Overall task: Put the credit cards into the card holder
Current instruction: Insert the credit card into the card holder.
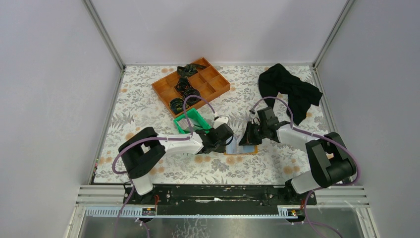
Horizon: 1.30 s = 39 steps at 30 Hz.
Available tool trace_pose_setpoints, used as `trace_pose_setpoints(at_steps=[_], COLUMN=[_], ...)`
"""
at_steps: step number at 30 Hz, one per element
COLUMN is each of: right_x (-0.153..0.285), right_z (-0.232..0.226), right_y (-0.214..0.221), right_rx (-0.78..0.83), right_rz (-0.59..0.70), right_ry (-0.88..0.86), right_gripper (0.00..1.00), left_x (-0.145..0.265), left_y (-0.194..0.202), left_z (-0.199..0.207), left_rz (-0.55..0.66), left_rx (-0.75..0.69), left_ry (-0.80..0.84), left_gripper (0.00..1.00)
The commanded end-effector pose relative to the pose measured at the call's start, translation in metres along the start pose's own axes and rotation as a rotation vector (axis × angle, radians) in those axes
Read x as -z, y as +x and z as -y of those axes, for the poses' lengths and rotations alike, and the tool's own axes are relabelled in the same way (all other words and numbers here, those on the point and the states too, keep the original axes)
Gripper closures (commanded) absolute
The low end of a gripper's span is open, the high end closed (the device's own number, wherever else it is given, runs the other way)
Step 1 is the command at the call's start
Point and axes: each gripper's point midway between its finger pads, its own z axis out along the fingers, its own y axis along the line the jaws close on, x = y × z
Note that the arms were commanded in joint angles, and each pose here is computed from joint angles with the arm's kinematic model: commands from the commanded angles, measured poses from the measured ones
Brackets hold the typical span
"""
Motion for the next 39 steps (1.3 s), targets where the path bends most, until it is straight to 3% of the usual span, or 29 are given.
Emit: trace_pose_setpoints(at_steps=[1,7,12,16,32,39], right_x=[-0.003,-0.006,-0.005,0.000,0.022,0.026], right_z=[0.022,0.023,0.021,0.020,0.010,0.008], right_y=[0.031,0.028,0.024,0.016,-0.013,-0.018], right_rx=[-0.002,-0.004,-0.003,0.011,0.044,0.047], right_rz=[-0.107,-0.108,-0.098,-0.074,0.029,0.052], right_ry=[0.087,0.094,0.099,0.118,0.170,0.176], right_gripper=[1.00,1.00,0.72,0.62,0.59,0.66], left_x=[-0.012,-0.012,-0.012,-0.013,-0.013,-0.013], left_y=[0.024,0.024,0.026,0.026,0.031,0.033], left_z=[0.004,0.005,0.004,0.004,0.003,0.002], left_rz=[-0.073,-0.073,-0.078,-0.078,-0.088,-0.093], left_rx=[-0.016,-0.010,-0.009,-0.009,-0.005,-0.014], left_ry=[0.011,0.017,0.015,0.016,0.022,0.022], left_gripper=[0.67,0.67,0.67,0.67,0.67,0.67])
